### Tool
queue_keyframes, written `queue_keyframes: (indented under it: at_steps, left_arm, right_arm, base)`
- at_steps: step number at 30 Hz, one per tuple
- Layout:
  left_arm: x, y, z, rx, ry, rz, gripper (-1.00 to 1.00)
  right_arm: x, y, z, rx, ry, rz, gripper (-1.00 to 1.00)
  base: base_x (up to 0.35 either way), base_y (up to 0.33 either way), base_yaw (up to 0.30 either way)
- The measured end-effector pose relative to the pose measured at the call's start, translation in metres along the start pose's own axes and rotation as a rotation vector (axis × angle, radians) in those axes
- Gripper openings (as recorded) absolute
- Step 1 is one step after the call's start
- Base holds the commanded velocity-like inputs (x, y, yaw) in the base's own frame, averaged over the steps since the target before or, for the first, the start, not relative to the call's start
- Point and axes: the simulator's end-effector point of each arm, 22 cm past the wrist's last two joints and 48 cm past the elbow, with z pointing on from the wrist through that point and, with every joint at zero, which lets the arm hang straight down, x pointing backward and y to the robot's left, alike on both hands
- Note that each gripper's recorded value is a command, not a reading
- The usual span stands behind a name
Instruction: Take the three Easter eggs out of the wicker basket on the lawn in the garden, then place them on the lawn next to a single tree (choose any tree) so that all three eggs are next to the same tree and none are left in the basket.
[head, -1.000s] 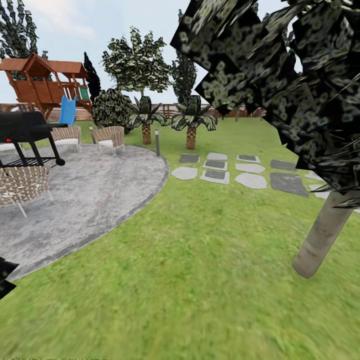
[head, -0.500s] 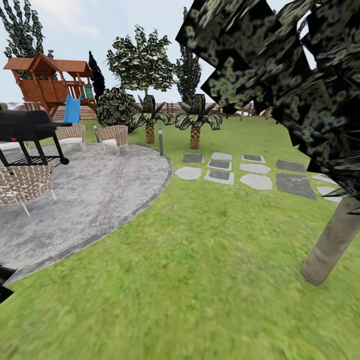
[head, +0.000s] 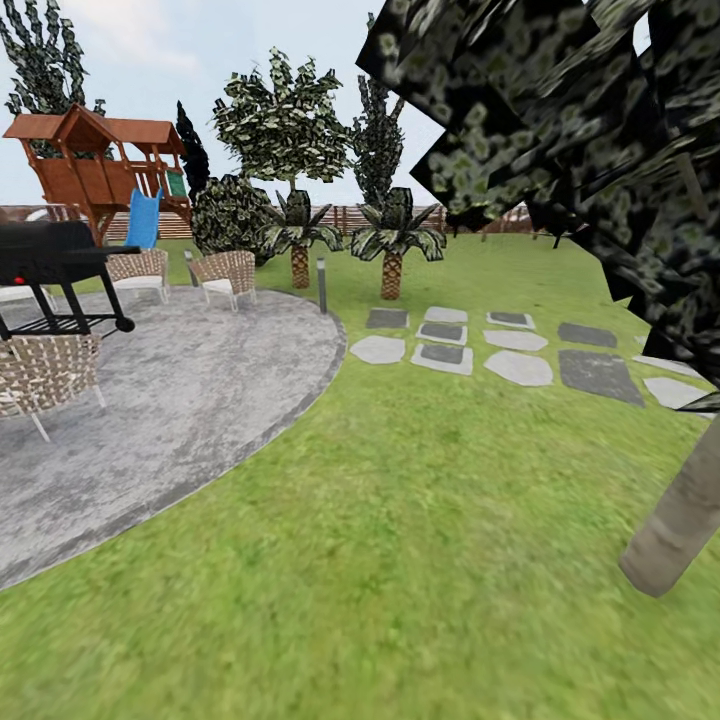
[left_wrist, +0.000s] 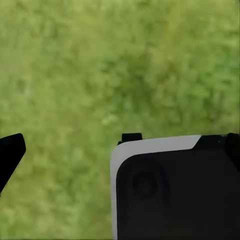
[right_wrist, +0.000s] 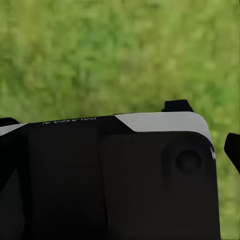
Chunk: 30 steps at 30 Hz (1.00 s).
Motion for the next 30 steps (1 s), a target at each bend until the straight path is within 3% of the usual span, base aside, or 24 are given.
queue_keyframes:
  at_steps: [30]
  left_arm:
    - [-0.0001, 0.0000, 0.0000, 0.000, 0.000, 0.000, 1.00]
  right_arm:
    - [0.0003, 0.0008, 0.0000, -0.001, 0.000, -0.001, 1.00]
  base:
    - [0.257, 0.027, 0.036]
